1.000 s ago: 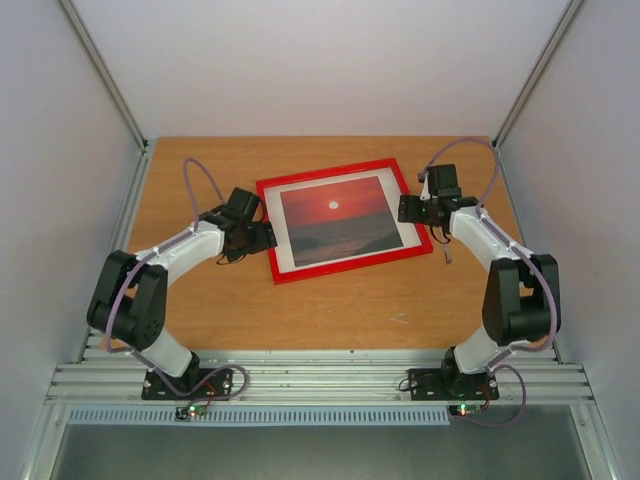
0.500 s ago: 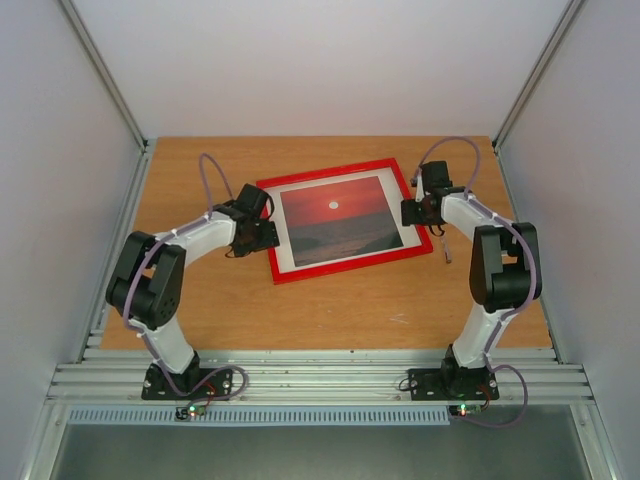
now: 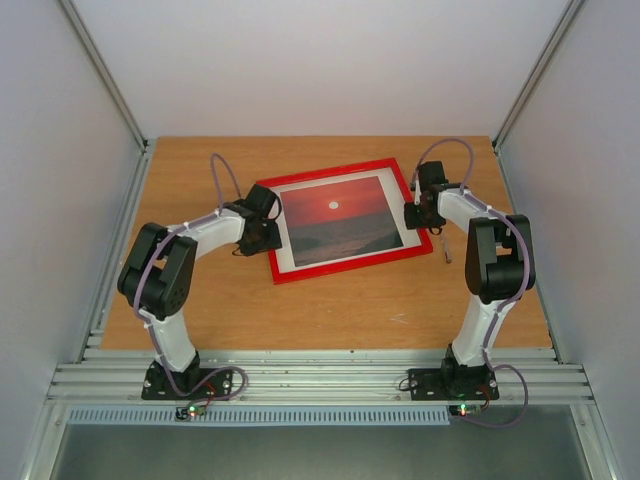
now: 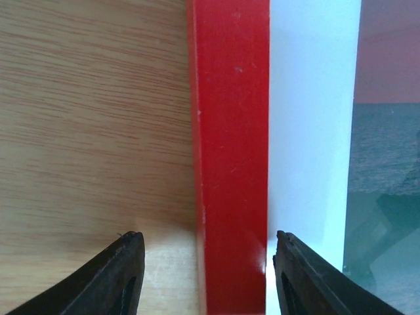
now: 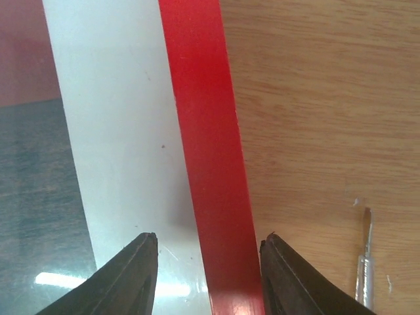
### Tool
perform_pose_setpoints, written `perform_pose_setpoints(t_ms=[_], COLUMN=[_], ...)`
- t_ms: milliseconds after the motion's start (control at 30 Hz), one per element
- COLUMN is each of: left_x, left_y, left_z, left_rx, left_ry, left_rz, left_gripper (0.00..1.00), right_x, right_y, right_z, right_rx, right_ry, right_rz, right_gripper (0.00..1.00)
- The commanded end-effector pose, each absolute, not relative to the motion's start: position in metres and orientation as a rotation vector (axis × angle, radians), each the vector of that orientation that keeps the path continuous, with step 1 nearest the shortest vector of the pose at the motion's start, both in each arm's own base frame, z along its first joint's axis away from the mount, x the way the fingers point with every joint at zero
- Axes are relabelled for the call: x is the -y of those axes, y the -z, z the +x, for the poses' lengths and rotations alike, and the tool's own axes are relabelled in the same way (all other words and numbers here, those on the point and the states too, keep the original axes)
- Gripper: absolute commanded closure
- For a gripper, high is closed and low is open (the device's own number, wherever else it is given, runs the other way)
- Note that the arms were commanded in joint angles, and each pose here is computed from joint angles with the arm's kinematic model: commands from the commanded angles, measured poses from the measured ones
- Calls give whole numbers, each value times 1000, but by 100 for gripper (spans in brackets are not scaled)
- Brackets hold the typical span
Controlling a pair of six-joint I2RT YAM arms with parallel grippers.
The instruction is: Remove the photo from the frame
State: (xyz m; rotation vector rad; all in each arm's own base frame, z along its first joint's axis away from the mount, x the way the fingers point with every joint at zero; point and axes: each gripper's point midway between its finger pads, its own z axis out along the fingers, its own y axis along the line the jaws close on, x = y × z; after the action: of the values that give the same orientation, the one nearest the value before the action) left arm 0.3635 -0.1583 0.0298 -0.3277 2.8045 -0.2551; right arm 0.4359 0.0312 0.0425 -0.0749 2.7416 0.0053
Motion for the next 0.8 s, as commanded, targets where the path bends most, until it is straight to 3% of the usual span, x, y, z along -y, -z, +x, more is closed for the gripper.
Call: perform_pose_setpoints(t_ms=[0, 400, 767], left_x=[173, 187, 221], left_y=[-27, -29, -39], left_z=[371, 367, 363], left_rx=[-2810, -2815, -2788], left_ry=[294, 297, 332], left_rz=[-288, -237, -146], left_gripper=[47, 70, 81], right_x=[-19, -4, 9], right_y=[-40, -42, -53], right_z=[434, 425, 410], right_rx=[-2767, -2785, -2749], right_ry=[84, 193, 209], right_rz=[-68, -73, 19], right_gripper=[56, 76, 91])
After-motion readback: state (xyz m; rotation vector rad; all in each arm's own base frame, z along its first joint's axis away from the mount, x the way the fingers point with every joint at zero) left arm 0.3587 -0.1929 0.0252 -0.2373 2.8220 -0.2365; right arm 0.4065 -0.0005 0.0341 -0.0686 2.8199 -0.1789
